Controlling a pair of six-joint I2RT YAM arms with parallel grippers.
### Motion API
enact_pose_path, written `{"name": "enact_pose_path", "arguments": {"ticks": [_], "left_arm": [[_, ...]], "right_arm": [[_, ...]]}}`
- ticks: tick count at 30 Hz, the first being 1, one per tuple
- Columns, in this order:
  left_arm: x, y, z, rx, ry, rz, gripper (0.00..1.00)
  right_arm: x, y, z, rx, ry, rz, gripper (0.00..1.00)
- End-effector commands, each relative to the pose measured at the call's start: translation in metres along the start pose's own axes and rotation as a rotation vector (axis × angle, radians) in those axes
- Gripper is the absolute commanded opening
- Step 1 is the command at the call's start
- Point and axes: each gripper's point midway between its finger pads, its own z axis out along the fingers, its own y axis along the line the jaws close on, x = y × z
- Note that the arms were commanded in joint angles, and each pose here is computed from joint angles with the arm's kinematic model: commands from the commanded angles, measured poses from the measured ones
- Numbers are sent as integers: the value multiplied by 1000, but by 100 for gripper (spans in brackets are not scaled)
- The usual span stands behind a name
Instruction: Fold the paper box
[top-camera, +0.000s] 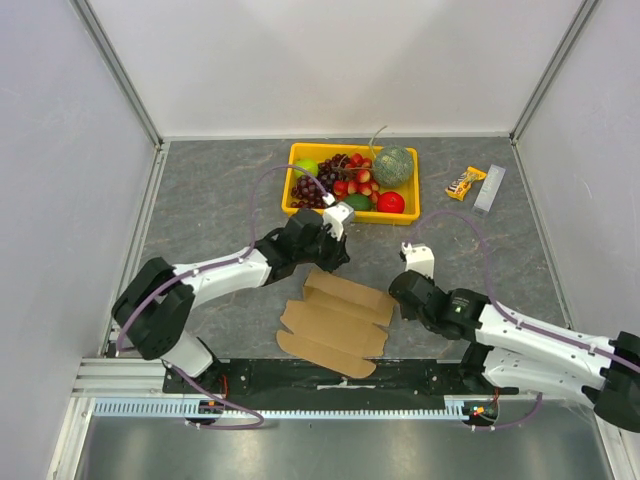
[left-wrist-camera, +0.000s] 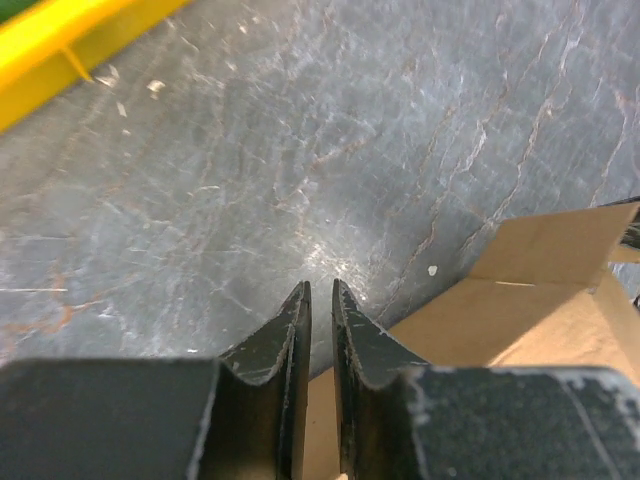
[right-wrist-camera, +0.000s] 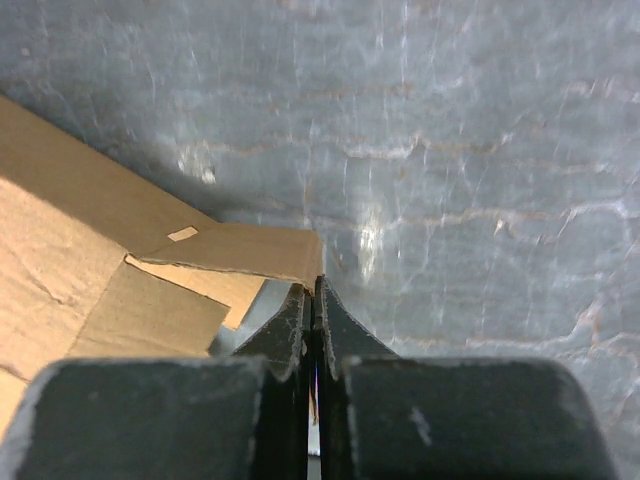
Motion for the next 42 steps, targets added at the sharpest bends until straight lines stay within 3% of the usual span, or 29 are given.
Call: {"name": "enact_pose_path", "arguments": {"ticks": [1, 12, 30, 38, 42], "left_arm": [[-42, 6, -30, -51, -147, 37, 20], [-61, 15, -69, -131, -257, 38, 21], [-14, -7, -75, 3, -190, 26, 18], [-11, -6, -84, -14, -214, 19, 17], [-7, -6, -85, -14, -213, 19, 17]], "right_arm": [[-61, 16, 0, 13, -203, -47, 0], [-94, 42, 25, 12, -221, -267, 0], [-109, 55, 61, -101, -225, -365, 0], [-114, 48, 65, -117, -218, -311, 20], [-121, 44, 60, -124, -231, -274, 36]]}}
